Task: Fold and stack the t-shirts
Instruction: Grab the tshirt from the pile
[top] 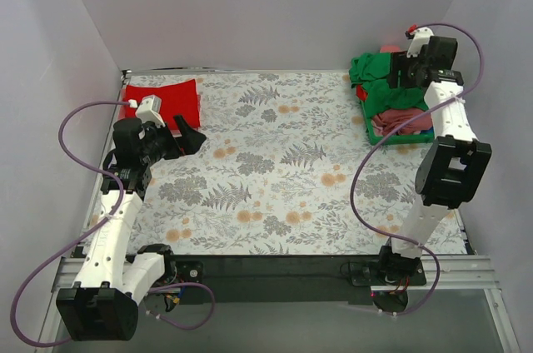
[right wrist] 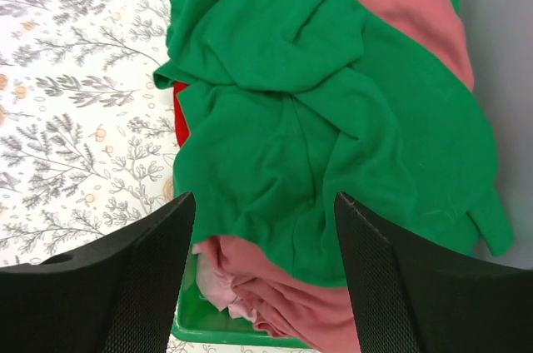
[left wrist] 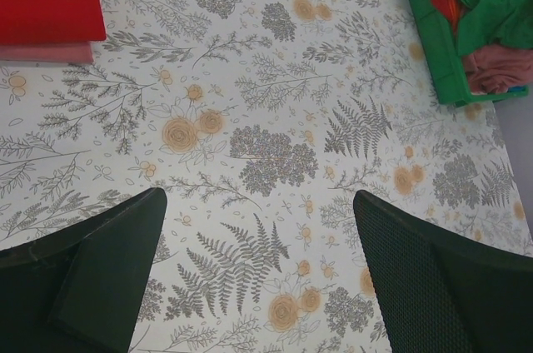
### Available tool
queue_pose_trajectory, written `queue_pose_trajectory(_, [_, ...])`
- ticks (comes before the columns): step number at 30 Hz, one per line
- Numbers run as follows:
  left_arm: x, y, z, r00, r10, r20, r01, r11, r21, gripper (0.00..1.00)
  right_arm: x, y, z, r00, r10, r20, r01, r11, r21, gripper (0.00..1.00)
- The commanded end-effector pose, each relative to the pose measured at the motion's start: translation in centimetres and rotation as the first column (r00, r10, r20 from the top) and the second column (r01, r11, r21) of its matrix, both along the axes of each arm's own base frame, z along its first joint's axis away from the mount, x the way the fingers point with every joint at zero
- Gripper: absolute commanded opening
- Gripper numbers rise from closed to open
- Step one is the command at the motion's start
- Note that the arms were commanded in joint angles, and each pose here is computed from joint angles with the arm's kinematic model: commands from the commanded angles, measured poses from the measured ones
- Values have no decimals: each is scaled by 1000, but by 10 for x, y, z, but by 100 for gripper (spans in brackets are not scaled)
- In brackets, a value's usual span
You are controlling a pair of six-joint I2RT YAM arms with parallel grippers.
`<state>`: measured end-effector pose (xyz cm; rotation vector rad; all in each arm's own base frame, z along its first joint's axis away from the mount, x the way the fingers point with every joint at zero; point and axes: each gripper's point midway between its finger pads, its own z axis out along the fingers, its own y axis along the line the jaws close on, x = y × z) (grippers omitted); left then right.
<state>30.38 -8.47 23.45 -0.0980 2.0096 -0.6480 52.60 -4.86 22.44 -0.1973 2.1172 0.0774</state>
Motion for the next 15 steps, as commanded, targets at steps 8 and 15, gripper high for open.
queue_pose_trajectory(8, [1, -3, -2, 1000, -16, 16, 17, 1000, -8, 95, 21, 0, 7, 995, -93, 45, 102, 958, -269, 71])
queue_pose_trajectory(15, [1, -4, -4, 1000, -18, 13, 18, 1000, -11, 95, 27, -8, 11, 977, -180, 118, 214, 862, -459, 69])
